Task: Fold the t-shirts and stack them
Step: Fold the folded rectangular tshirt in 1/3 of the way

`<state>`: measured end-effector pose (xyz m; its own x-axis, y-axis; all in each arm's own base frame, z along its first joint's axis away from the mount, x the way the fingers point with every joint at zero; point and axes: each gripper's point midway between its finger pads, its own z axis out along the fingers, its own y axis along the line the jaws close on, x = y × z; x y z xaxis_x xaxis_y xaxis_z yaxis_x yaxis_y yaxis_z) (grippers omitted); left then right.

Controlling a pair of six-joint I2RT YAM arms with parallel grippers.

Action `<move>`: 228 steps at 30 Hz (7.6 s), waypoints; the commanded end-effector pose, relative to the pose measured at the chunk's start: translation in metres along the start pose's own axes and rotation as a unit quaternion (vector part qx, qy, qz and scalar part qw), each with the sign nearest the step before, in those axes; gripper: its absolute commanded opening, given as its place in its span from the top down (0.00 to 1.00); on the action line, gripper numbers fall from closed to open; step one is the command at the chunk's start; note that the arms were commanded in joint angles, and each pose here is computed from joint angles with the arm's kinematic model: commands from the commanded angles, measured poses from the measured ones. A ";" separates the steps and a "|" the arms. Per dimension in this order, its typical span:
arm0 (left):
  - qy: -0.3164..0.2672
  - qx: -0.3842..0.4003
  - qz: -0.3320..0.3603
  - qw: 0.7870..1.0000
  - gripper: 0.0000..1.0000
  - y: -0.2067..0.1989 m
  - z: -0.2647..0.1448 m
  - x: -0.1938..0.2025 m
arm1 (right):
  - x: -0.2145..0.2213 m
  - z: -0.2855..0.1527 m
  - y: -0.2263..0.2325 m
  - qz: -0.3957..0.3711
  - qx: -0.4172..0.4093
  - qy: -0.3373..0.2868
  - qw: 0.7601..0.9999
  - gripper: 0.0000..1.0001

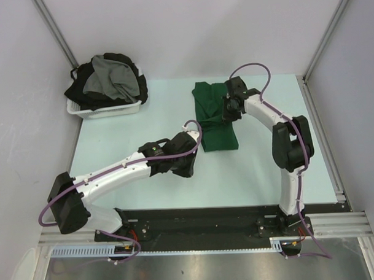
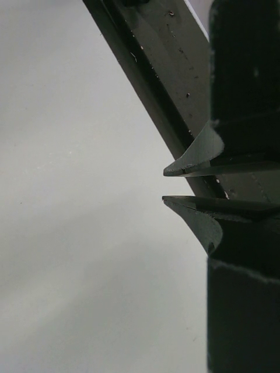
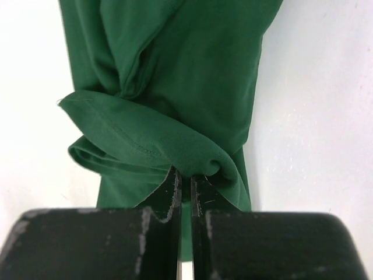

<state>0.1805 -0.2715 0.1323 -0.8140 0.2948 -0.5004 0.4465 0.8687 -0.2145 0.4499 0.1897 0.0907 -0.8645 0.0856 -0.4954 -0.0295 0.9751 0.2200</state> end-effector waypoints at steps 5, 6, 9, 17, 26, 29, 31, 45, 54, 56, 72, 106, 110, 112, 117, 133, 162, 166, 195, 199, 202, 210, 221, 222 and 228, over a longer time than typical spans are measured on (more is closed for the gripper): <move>-0.005 -0.008 -0.017 1.000 0.75 0.001 -0.002 -0.006 | -0.032 0.010 0.010 -0.007 -0.032 -0.029 0.999 1.00; -0.003 -0.010 -0.019 1.000 0.76 0.001 -0.001 -0.005 | -0.034 0.011 0.010 -0.007 -0.033 -0.031 0.999 1.00; -0.004 -0.009 -0.023 1.000 0.76 0.001 0.000 -0.005 | -0.044 0.009 0.015 -0.010 -0.043 -0.041 0.998 1.00; -0.003 -0.008 -0.023 1.000 0.76 -0.001 0.002 -0.007 | -0.058 0.015 0.019 -0.015 -0.048 -0.044 0.998 1.00; -0.001 -0.015 -0.016 1.000 0.76 0.001 0.003 -0.009 | -0.060 0.031 0.016 -0.007 -0.047 -0.040 0.998 1.00; 0.001 -0.017 -0.017 1.000 0.76 0.002 0.002 -0.007 | -0.066 0.032 0.015 -0.003 -0.049 -0.046 0.998 1.00; 0.002 -0.019 -0.018 1.000 0.76 0.004 0.002 -0.006 | -0.070 0.034 0.014 0.000 -0.047 -0.050 0.998 1.00; 0.004 -0.019 -0.023 1.000 0.76 0.003 0.004 -0.005 | -0.079 0.048 0.002 0.018 -0.043 -0.048 0.998 1.00; 0.006 -0.018 -0.021 1.000 0.76 0.001 0.005 -0.007 | -0.056 0.072 -0.013 0.015 -0.025 -0.003 1.000 0.28; 0.005 -0.017 -0.021 1.000 0.76 0.001 0.006 -0.009 | -0.065 0.062 -0.012 0.011 -0.022 -0.022 0.999 0.09; -0.055 -0.024 -0.002 0.998 0.76 -0.001 0.049 -0.118 | -0.111 -0.058 0.010 -0.004 -0.052 -0.118 0.992 0.00; -0.123 -0.070 -0.074 0.987 0.77 0.091 0.051 -0.221 | 0.011 -0.051 0.035 -0.001 -0.101 -0.012 0.995 1.00; -0.120 -0.074 -0.072 0.987 0.77 0.092 0.048 -0.216 | 0.018 -0.036 0.047 -0.011 -0.111 -0.008 0.994 1.00; -0.119 -0.075 -0.073 0.987 0.77 0.093 0.044 -0.212 | 0.025 -0.029 0.054 -0.017 -0.118 0.000 0.993 1.00; -0.123 -0.077 -0.073 0.987 0.77 0.094 0.036 -0.210 | 0.045 -0.002 0.061 -0.026 -0.116 0.026 0.993 1.00; -0.135 -0.063 -0.073 0.986 0.76 0.088 0.036 -0.226 | 0.123 0.031 0.056 -0.048 -0.095 0.109 0.988 1.00; -0.122 -0.005 -0.121 0.985 0.74 0.111 0.157 -0.274 | -0.035 -0.155 0.011 -0.015 -0.061 -0.088 0.994 0.66; -0.122 0.008 -0.130 0.984 0.72 0.114 0.169 -0.277 | -0.032 -0.155 0.008 -0.017 -0.055 -0.082 0.995 0.66; -0.067 0.016 -0.139 0.988 0.53 0.129 0.197 -0.245 | -0.022 -0.146 0.009 -0.006 -0.060 -0.061 0.996 0.67; -0.077 0.007 -0.153 0.985 0.51 0.133 0.197 -0.252 | -0.020 -0.146 0.007 -0.008 -0.056 -0.058 0.997 0.67; -0.076 0.006 -0.157 0.985 0.49 0.134 0.202 -0.252 | -0.018 -0.146 0.006 -0.007 -0.055 -0.056 0.997 0.67; -0.078 0.024 -0.165 0.983 0.48 0.129 0.210 -0.255 | -0.016 -0.147 0.005 -0.010 -0.053 -0.055 0.997 0.67; -0.094 0.034 -0.153 0.983 0.46 0.121 0.187 -0.266 | -0.019 -0.140 0.013 -0.005 -0.068 -0.052 0.996 0.68; -0.093 0.033 -0.154 0.983 0.46 0.121 0.187 -0.266 | -0.019 -0.140 0.014 -0.006 -0.069 -0.053 0.996 0.68; -0.103 0.042 -0.150 0.982 0.46 0.114 0.177 -0.273 | -0.016 -0.140 0.015 -0.006 -0.068 -0.050 0.996 0.67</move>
<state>0.5106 -0.3128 0.0353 -0.8770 -0.0337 -0.4794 0.1822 0.8998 -0.3965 0.3918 0.1690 0.2106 -0.8247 0.0921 -0.5581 -0.1005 0.9471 0.3049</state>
